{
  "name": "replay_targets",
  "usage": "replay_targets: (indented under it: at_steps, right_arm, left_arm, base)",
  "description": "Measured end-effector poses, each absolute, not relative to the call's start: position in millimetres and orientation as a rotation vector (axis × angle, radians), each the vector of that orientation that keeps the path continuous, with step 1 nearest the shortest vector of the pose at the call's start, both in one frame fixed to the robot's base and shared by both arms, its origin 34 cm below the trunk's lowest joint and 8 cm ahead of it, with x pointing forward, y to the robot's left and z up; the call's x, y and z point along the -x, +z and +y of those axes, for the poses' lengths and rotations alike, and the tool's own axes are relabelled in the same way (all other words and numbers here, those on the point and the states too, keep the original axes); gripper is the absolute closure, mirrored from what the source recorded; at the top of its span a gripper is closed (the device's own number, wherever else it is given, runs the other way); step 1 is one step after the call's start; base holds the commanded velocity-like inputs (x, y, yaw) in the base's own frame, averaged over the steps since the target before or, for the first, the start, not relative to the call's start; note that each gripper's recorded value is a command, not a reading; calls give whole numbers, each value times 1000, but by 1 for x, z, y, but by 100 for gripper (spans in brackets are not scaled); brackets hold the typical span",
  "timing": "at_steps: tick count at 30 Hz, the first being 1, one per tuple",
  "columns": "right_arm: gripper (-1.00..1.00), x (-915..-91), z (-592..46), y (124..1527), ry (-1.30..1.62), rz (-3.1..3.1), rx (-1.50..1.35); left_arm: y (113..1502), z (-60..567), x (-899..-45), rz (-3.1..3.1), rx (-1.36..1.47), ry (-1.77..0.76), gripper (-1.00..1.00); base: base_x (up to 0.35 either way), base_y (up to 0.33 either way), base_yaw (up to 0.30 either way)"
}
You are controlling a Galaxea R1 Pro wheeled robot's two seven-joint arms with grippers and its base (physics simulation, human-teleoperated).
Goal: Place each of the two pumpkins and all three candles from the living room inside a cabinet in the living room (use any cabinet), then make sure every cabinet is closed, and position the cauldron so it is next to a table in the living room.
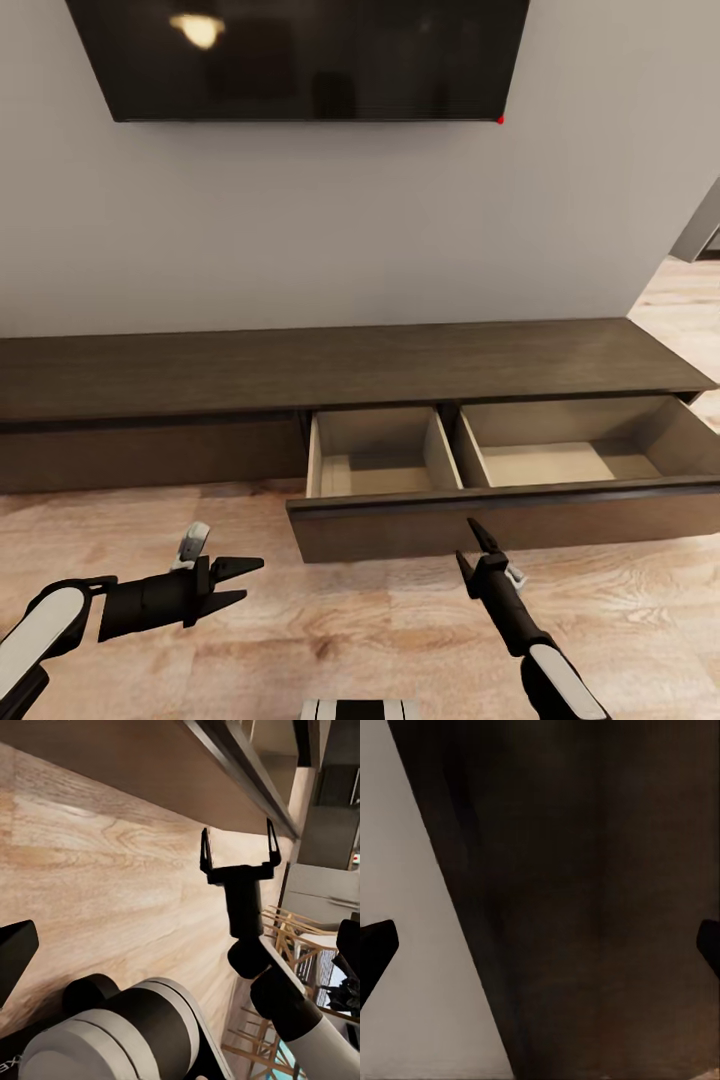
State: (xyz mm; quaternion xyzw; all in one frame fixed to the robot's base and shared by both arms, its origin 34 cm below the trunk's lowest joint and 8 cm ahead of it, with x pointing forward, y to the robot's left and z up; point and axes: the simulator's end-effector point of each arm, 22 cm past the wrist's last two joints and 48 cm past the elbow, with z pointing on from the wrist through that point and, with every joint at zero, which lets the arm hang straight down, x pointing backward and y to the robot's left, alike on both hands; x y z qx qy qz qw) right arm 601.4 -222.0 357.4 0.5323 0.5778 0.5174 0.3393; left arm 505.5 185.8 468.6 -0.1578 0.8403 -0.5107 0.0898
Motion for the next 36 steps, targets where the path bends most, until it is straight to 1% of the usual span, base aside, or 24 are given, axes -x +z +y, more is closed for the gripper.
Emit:
replay_targets:
  at_steps: [10,14,19,24,36]
  right_arm:
    - [-100,-587,-208,352,1371,1619,-1483]
    - [-100,-578,-200,364,1489,1662,-1491]
    - [-100,-555,-216,379,1627,1850,-1440]
    - [-100,-526,-216,370,1582,2063,-1378]
    - [-100,-483,-221,356,1492,2177,-1512]
  left_arm:
    - [486,189,-510,2511,482,-1509,-100]
    - [495,189,-512,2512,481,-1506,-100]
    - [507,189,-515,2512,477,-1507,-100]
    - [520,188,-518,2510,470,-1510,-100]
    - [547,186,-523,2509,465,-1511,-100]
  base:
    - [0,0,0]
    - [0,0,0]
    - [0,0,0]
    - [0,0,0]
    - [0,0,0]
